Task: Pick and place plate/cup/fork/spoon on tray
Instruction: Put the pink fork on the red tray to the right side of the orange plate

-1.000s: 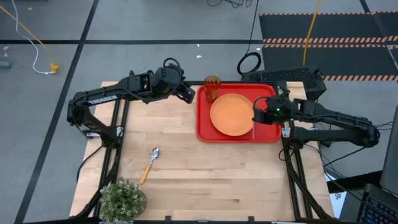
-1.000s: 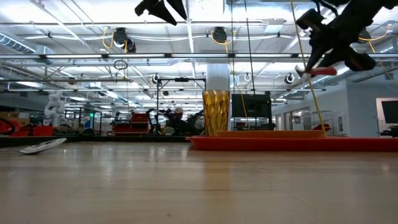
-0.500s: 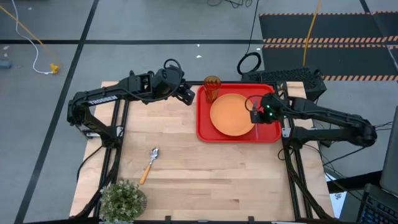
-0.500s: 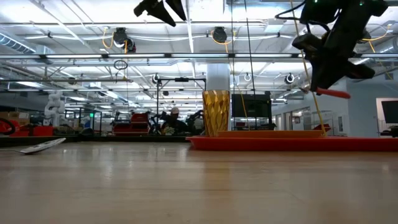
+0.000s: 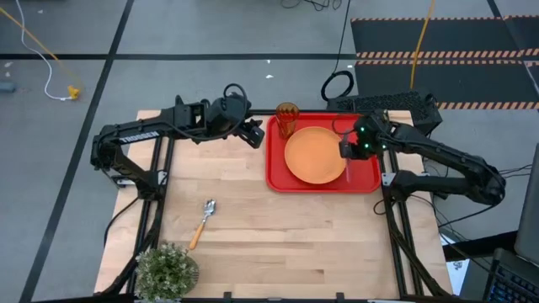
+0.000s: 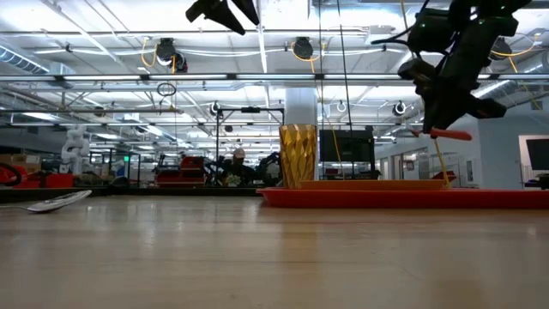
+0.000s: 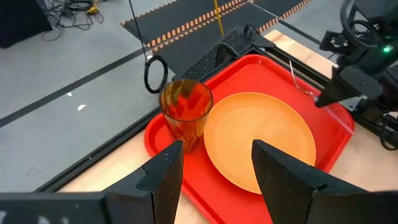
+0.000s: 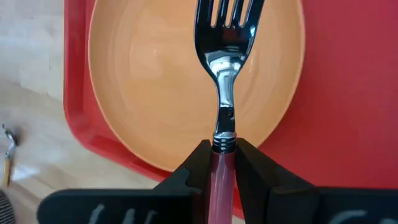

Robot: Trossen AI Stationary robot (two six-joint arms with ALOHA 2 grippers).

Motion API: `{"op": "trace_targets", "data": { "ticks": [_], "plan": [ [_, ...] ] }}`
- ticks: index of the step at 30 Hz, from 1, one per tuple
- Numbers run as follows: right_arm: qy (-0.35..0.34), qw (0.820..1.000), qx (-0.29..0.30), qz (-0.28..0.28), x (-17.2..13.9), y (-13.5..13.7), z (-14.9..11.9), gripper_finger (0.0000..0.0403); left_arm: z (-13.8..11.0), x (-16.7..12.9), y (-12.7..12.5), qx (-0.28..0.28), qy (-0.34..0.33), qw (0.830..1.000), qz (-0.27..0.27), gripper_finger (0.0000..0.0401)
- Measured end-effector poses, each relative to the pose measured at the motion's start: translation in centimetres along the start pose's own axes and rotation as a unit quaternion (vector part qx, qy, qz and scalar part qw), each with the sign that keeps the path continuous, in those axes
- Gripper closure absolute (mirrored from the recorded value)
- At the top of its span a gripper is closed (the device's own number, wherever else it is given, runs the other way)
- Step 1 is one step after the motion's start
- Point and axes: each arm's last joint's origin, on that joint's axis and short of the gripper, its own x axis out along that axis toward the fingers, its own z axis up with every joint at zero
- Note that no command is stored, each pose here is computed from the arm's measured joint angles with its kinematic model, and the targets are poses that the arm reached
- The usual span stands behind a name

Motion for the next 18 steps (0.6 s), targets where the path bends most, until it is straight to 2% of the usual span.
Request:
{"op": "trace_targets", "data": {
  "ticks": [5, 18],
  "plan": [
    [-0.002, 1.0, -0.014, -0.016, -0.2, -0.8, 0.4, 0.0364, -0.1, -0.1, -0.2, -0.004, 0.0, 1.0, -0.004, 0.021],
    [0.008, 0.992, -0.028, -0.125, 0.2, -2.9, 1.3, 0.0364, -0.3, -0.3, -0.6, -0.015, 0.002, 1.0, -0.009, 0.021]
  ]
}}
